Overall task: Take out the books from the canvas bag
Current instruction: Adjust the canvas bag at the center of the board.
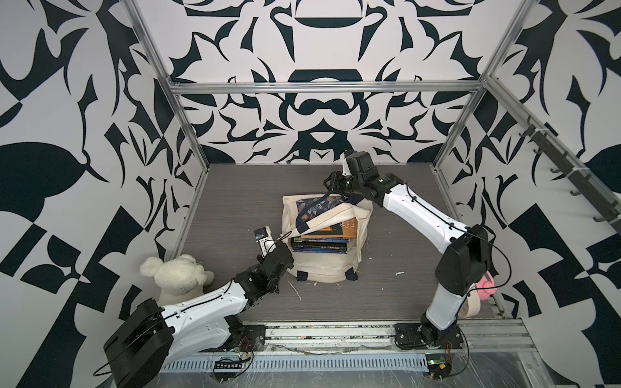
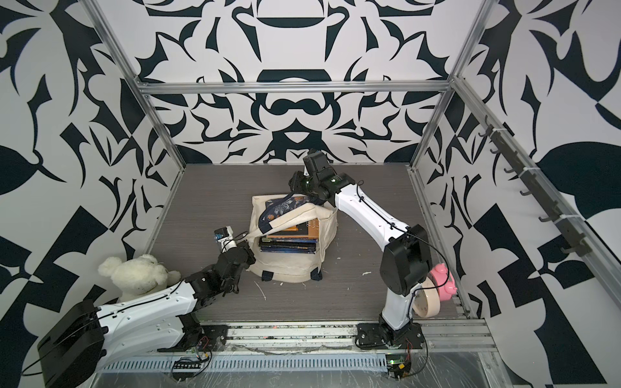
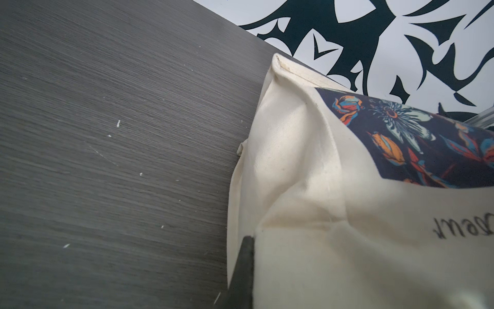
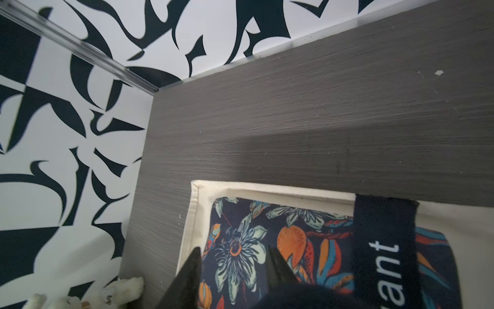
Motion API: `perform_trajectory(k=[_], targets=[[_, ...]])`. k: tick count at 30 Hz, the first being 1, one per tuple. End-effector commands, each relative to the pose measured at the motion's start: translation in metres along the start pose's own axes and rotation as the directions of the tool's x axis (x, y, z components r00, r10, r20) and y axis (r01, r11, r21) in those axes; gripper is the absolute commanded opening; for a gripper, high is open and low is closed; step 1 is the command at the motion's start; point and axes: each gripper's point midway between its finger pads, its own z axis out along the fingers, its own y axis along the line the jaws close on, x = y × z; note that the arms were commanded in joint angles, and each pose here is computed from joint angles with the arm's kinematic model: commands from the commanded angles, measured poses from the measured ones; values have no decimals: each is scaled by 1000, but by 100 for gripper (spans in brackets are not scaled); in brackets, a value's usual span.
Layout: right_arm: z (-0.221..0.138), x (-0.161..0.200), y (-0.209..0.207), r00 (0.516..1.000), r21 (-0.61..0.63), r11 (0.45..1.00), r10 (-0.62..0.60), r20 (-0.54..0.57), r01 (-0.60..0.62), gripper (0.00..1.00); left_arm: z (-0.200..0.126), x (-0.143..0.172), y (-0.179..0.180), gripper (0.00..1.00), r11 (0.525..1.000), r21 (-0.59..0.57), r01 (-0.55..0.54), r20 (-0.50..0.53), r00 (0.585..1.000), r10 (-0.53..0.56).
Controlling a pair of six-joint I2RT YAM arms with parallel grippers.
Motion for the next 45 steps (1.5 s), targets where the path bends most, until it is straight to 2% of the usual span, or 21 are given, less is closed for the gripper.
perform_trajectory(k=[1, 5, 6, 7, 8, 16, 23, 27, 30, 33, 37, 41, 45], targets=[[-20, -13, 4, 999, -23, 1000, -1, 38, 2, 55, -3, -6, -4, 0, 1000, 1, -23, 4, 1000, 23], [-44, -20, 11, 998, -53, 999, 0, 66, 4, 71, -6, -9, -8, 0, 1000, 14, -22, 4, 1000, 22], [-51, -22, 14, 997, -68, 998, -3, 73, 8, 80, -6, -9, -8, 0, 1000, 15, -21, 5, 1000, 21], [-59, -23, 18, 996, -79, 997, -12, 84, 19, 96, -7, -11, -9, 0, 1000, 18, -19, 8, 1000, 19], [-67, -25, 20, 995, -81, 996, -27, 94, 35, 100, -8, -12, -9, 0, 1000, 20, -17, 11, 1000, 16], [-108, -34, 18, 981, -34, 993, -103, 162, 110, 100, -16, -23, -14, 0, 999, 49, 8, 25, 1000, -9], [-122, -26, 32, 984, -93, 986, -129, 124, 141, 100, -19, -30, -23, 0, 997, 73, 27, 19, 999, -29], [-147, -15, 35, 974, -124, 978, -145, 172, 167, 100, -23, -35, -24, 0, 996, 73, 57, 18, 998, -59], [-154, 12, 30, 973, -125, 974, -167, 162, 188, 100, -26, -40, -27, 0, 990, 91, 109, 22, 994, -111], [-153, 54, 16, 973, -100, 973, -192, 129, 206, 100, -28, -46, -31, 0, 981, 105, 166, 32, 985, -171], [-159, 102, 0, 959, -36, 968, -240, 152, 248, 93, -30, -59, -39, 0, 971, 130, 200, 63, 976, -209], [-162, 146, -1, 970, -85, 973, -203, 135, 215, 79, -27, -66, -50, 0, 970, 152, 189, 82, 976, -203], [-149, 188, 9, 978, -164, 971, -149, 149, 172, 75, -26, -67, -56, 0, 967, 175, 187, 86, 975, -204]])
